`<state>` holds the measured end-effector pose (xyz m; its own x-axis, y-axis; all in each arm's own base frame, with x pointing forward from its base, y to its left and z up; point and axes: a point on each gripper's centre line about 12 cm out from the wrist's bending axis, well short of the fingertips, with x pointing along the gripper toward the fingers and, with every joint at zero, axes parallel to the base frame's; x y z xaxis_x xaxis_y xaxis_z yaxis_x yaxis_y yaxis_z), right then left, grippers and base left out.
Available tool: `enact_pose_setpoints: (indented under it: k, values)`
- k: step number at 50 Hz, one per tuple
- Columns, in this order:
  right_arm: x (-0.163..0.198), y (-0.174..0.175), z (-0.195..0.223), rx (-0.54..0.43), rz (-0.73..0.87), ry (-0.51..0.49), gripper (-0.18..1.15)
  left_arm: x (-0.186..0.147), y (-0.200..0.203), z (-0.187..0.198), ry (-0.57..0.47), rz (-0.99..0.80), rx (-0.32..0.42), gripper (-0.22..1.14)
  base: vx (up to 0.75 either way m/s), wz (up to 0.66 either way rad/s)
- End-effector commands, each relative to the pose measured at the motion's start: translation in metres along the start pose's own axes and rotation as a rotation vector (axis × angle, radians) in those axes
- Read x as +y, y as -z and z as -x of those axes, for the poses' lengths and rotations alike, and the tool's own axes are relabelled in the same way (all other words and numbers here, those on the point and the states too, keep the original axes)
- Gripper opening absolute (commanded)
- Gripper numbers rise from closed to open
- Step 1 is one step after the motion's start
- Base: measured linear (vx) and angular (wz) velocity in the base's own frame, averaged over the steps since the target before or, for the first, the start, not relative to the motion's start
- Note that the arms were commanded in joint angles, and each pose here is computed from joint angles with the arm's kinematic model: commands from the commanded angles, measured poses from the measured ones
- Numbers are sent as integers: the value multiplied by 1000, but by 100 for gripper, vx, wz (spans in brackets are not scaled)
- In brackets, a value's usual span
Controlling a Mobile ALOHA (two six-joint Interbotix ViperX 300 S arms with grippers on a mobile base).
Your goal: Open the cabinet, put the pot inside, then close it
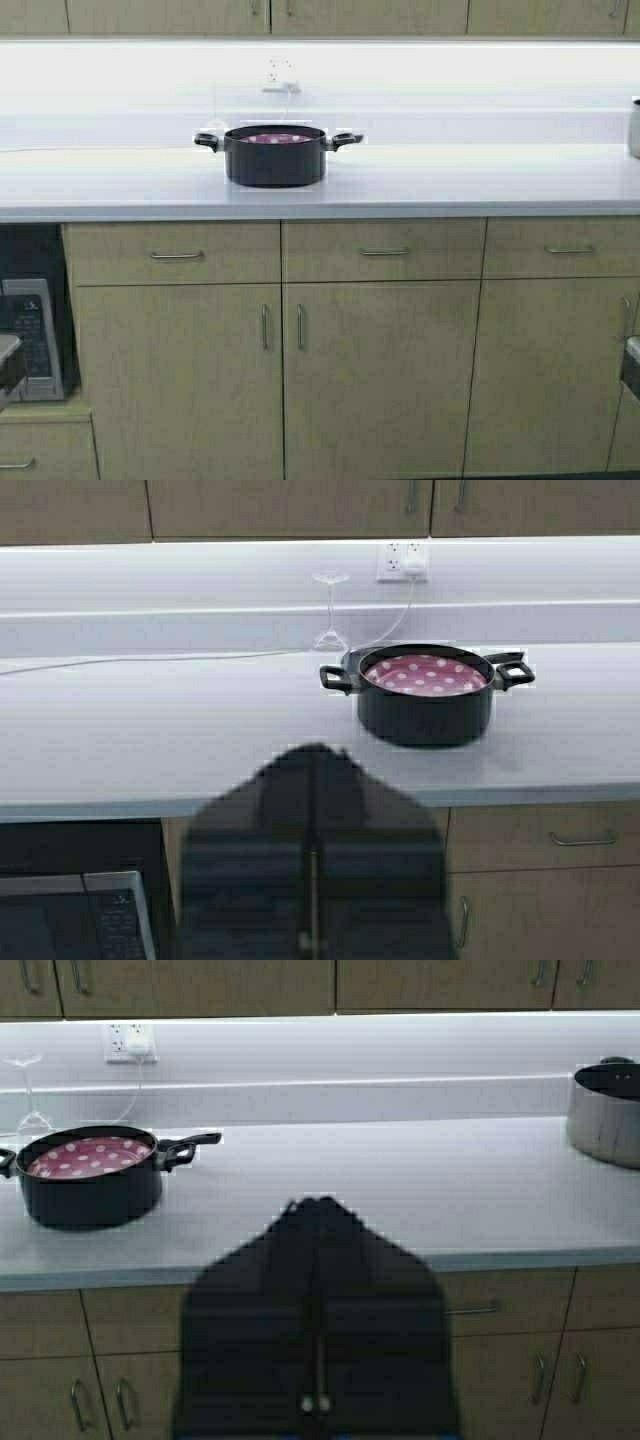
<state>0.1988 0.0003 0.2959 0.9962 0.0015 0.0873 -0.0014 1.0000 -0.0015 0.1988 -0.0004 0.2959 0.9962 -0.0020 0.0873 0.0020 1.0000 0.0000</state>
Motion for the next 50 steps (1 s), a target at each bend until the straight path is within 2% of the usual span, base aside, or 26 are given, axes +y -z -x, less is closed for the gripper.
enact_pose_setpoints:
  k: [1,5,13,29,50]
  values:
    - [0,7,-1,25,-8,-1,4,-2,12,1,7,50,26,-2,6,-4]
    - [0,8,-1,28,-14,-1,9,-2,12,1,8,76,26,7,6,-4]
    - [0,8,-2,31,-41,-1,6,-2,11,1,11,66,26,2,8,-6]
    - [1,10,-3,40,-40,-4,6,-3,12,1,18,59,28,2,17,0]
    - [1,13,2,40,-34,-3,6,-3,21,-7,19,49,62,2,29,16]
